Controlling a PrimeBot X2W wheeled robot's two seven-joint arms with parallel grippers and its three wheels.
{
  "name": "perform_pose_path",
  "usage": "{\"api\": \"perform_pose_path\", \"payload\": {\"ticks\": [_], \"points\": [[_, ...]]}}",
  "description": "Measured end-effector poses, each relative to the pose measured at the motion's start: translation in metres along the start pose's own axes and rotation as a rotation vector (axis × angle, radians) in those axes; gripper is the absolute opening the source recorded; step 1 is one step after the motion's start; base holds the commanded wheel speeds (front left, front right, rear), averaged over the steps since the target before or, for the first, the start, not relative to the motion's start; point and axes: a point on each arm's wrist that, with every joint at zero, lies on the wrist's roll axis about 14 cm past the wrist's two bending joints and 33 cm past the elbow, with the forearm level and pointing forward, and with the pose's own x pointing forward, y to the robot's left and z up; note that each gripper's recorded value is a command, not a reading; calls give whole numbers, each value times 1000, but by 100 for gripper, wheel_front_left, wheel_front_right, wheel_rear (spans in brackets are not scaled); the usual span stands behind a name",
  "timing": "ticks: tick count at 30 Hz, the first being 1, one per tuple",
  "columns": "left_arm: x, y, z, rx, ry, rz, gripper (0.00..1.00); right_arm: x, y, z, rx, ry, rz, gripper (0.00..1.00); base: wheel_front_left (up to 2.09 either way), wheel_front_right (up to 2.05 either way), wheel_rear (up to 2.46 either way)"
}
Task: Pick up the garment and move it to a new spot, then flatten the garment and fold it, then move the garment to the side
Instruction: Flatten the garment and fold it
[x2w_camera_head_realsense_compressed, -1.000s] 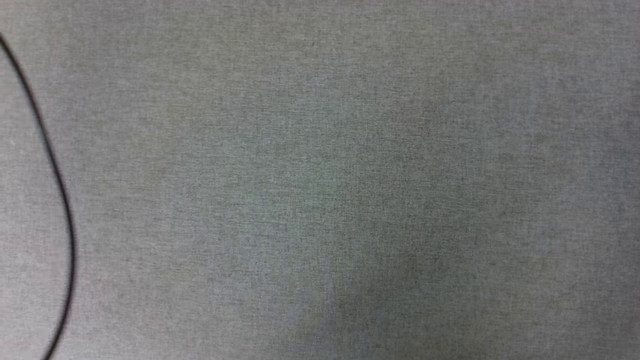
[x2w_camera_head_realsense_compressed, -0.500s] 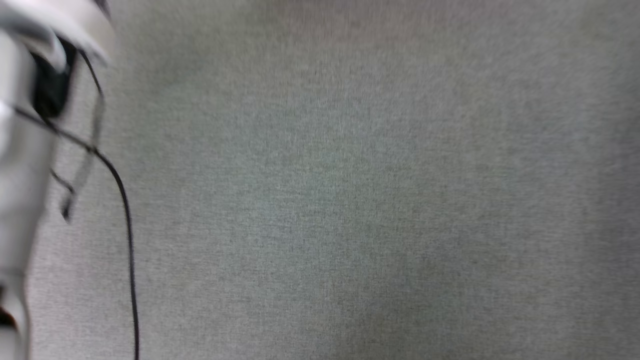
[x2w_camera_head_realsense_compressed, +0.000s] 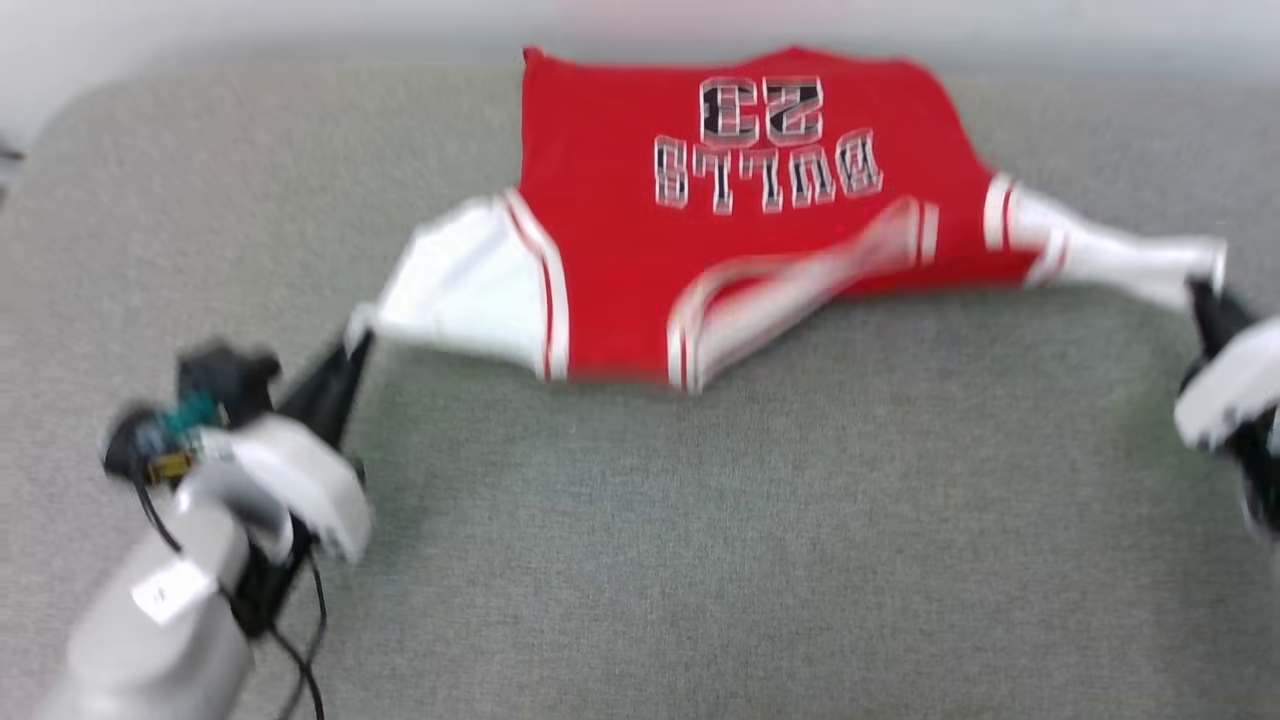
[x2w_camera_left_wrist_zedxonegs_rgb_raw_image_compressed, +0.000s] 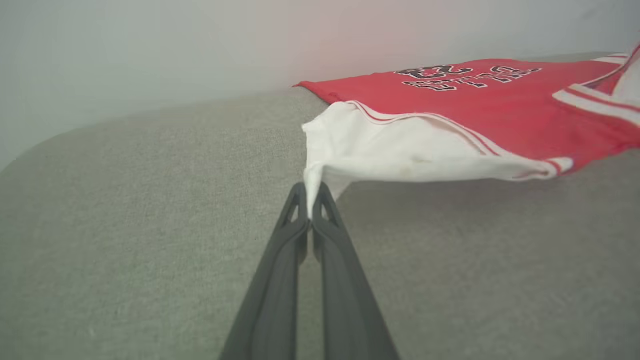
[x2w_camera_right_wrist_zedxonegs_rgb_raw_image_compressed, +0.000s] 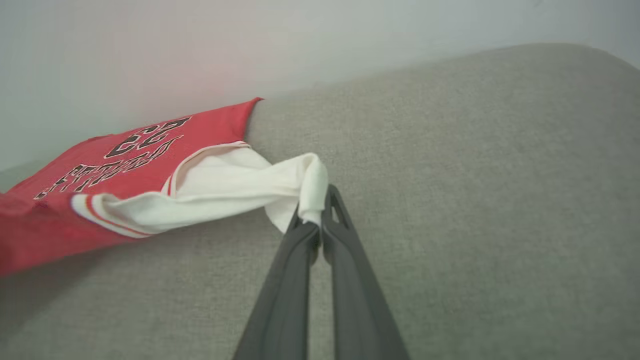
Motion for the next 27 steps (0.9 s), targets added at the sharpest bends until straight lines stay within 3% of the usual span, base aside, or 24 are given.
{"api": "perform_pose_path", "payload": {"ticks": [10, 18, 27], "points": [[-70, -16, -43, -97, 107, 41, 0, -70, -18, -42, -7, 164, 20, 0, 0, 0, 0], [-110, -12, -52, -131, 128, 78, 0, -113, -25, -58, 4, 280, 44, 0, 0, 0, 0], [-153, -38, -74, -177, 263, 0, 0, -175, -38, -99, 48, 531, 64, 0, 0, 0, 0]]}}
